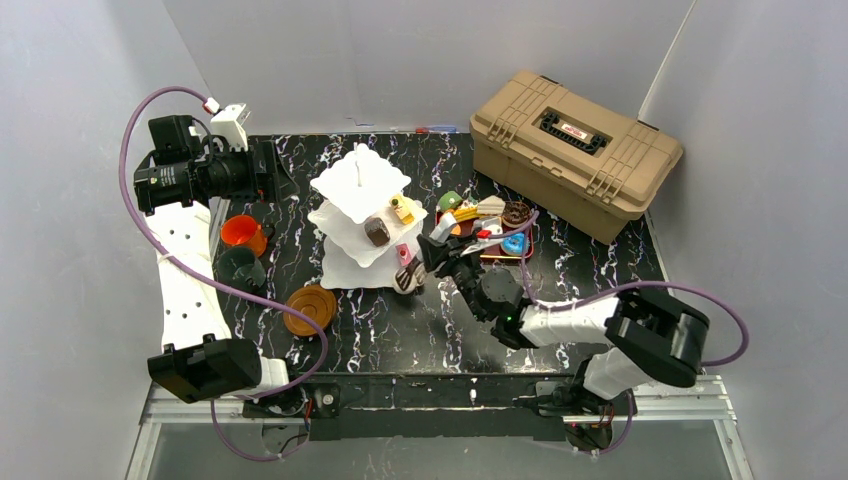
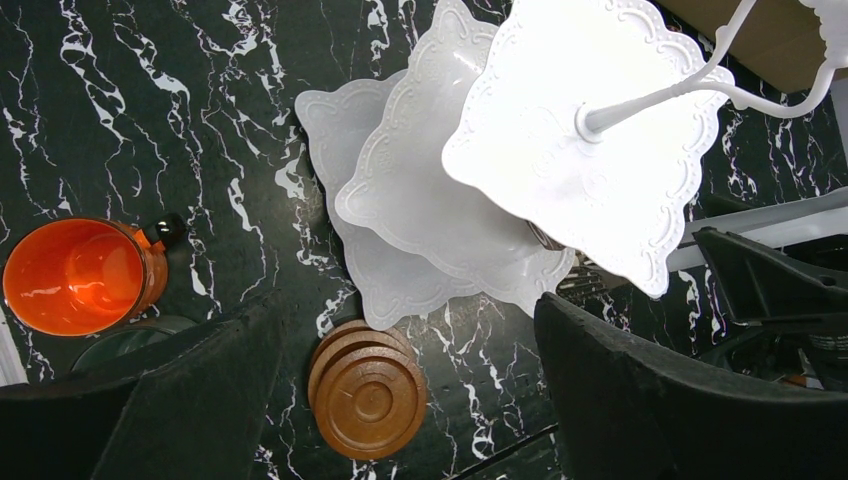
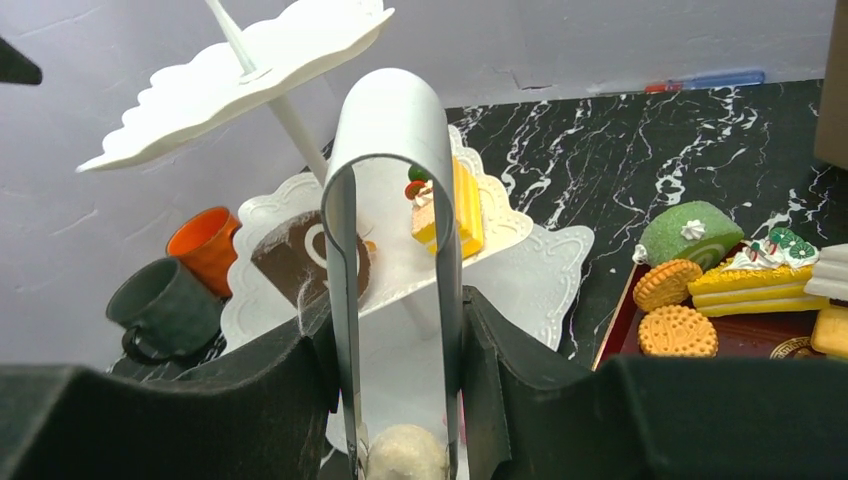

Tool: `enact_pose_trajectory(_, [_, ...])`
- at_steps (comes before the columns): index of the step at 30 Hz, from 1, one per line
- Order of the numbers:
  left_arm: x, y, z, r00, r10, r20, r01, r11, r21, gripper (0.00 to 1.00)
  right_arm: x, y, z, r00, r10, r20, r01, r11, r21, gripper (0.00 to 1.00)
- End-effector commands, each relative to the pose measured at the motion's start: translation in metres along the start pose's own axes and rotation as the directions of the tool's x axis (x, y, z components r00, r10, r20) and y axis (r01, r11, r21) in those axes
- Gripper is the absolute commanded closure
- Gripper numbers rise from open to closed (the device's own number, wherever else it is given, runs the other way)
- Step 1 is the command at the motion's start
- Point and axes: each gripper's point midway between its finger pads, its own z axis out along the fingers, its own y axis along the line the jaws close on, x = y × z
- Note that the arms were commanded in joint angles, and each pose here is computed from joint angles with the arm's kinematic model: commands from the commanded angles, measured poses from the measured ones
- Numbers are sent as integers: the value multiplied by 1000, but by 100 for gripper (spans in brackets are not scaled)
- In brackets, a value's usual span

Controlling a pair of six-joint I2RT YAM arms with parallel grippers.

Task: Serve the afternoon tea
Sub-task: Place the desert on the desert table.

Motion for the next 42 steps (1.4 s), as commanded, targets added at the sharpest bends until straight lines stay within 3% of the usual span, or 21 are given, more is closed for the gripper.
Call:
enact_pose_trajectory(1, [-3,-11,-11,999,27,25,-27,1000,13,9,-47,14,16,972,110,208,-121,992,41,99])
enact_pose_trajectory(15, [2,-7,-12,999,54,2,-54,999,-3,9,-27,13,35,951,107,289,-143,984,106,99])
enact_pose_trajectory(20, [3,-6,-11,999,53,-2,-53,999,-2,9,-14,10,36,957,83,277,-121,985,124,85])
enact_pose_trajectory(24, [2,-7,-11,999,52,2,-52,999,0,9,-14,10,35,955,74,286,-114,986,125,63])
enact_pose_trajectory(36, [-3,-8,-12,999,41,10,-42,999,7,9,-29,29,31,961,78,266,-94,994,50,44])
enact_pose_trajectory(42, [-3,-10,-12,999,39,11,-39,999,11,9,-37,31,27,959,88,268,-100,994,33,44])
